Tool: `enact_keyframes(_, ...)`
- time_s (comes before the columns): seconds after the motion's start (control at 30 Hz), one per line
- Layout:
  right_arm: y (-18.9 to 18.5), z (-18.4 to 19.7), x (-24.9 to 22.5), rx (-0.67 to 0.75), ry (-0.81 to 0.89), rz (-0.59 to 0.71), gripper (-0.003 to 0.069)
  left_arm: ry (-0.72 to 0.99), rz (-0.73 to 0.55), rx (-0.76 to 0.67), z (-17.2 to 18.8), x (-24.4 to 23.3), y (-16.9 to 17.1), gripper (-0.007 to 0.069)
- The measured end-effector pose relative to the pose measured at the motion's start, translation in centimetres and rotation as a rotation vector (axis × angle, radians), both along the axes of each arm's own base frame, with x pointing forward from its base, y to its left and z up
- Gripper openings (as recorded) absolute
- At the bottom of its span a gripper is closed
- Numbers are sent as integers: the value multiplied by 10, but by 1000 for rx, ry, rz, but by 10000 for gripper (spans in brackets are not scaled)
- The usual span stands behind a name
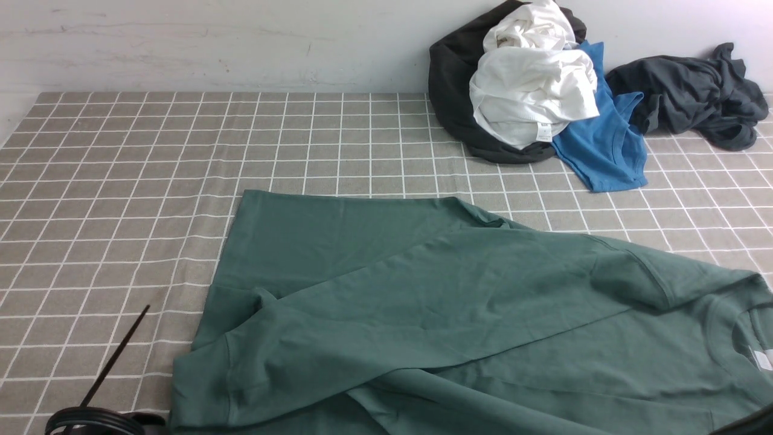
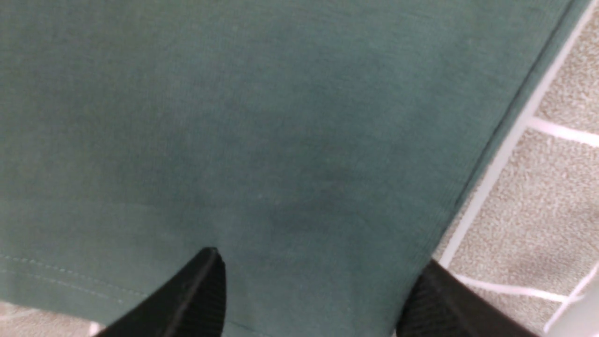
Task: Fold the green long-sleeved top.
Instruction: Use both arms simultaneously to clamp the lower edge of the clothing fabric
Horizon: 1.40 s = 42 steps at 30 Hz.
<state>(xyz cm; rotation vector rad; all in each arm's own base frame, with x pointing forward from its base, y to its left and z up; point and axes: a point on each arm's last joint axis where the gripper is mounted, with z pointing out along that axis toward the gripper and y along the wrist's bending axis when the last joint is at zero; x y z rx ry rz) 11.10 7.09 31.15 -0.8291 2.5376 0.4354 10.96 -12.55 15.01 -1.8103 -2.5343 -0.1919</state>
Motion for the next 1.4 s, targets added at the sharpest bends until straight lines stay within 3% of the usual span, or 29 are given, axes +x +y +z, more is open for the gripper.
enact_keyframes(0.3,0,0,0,-1,0,0,-14,5,19,-8,10,4,-7,445)
enact_keyframes(0.73,0,0,0,-1,0,0,-14,32,11,25,-7,5,-8,434)
enact_keyframes(0.87,0,0,0,-1,0,0,-14,38,49,29,-6,5,-10,353)
enact_keyframes(1.0,0,0,0,-2,-1,0,-14,10,67,24,-2,10,-13,115)
enact_keyframes(1.07,-1,0,0,-7,-4,2,-14,-2,64,18,0,12,-15,41)
enact_keyframes(1.33,-1,-1,0,-61,-62,115,15,-14,108,20,24,6,-6,9)
enact_keyframes(1.4,1,-6,-2,-93,-79,213,82,-24,125,-8,36,1,0,9)
